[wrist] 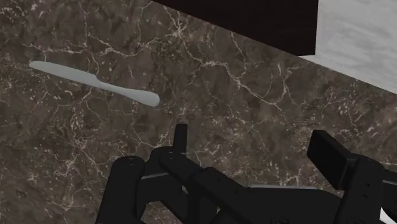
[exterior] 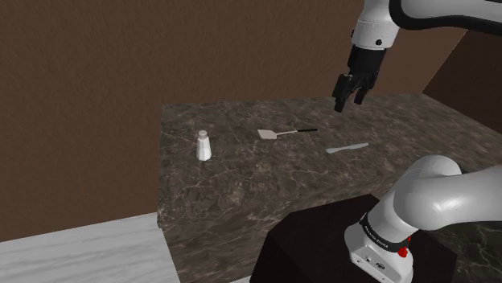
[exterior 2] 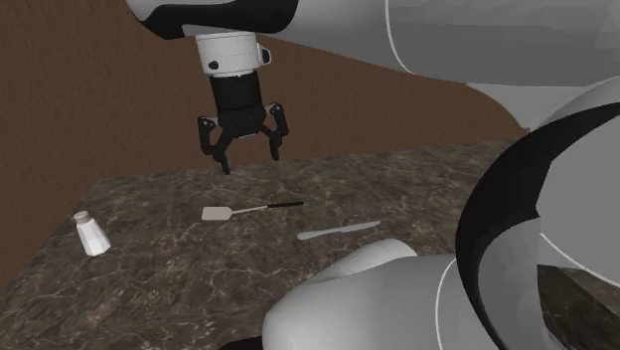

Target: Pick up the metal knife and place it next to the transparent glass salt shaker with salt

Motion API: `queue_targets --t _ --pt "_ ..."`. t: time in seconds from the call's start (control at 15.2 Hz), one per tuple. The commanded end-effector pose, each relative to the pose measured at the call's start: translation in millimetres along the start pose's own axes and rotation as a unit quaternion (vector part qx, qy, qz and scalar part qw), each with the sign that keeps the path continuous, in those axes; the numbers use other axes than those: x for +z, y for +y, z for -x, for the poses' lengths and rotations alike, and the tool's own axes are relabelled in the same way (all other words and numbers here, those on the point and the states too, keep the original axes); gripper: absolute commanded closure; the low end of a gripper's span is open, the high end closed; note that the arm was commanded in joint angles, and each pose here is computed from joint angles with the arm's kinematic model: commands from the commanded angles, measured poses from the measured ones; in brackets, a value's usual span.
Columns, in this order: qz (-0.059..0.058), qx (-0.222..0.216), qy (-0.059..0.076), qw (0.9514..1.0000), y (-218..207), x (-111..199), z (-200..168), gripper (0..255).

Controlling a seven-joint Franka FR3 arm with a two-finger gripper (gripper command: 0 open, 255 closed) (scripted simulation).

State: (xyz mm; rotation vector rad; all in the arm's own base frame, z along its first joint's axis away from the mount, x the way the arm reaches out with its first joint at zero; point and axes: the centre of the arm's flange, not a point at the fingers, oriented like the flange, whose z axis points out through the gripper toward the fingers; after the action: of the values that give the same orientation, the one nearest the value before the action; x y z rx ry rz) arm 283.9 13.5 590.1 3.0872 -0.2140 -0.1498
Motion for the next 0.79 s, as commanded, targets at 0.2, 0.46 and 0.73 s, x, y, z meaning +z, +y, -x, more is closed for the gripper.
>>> queue_targets --t 0.2,0.46,0.73 --pt "-0.001 -0.083 0.005 0.9966 26.7 27.7 12.4 0" --pt "-0.003 -0.192 0.013 0.9814 64.7 64.9 21.4 0" --pt "-0.005 -0.298 0.020 0.9542 103.4 102.3 21.3 0"
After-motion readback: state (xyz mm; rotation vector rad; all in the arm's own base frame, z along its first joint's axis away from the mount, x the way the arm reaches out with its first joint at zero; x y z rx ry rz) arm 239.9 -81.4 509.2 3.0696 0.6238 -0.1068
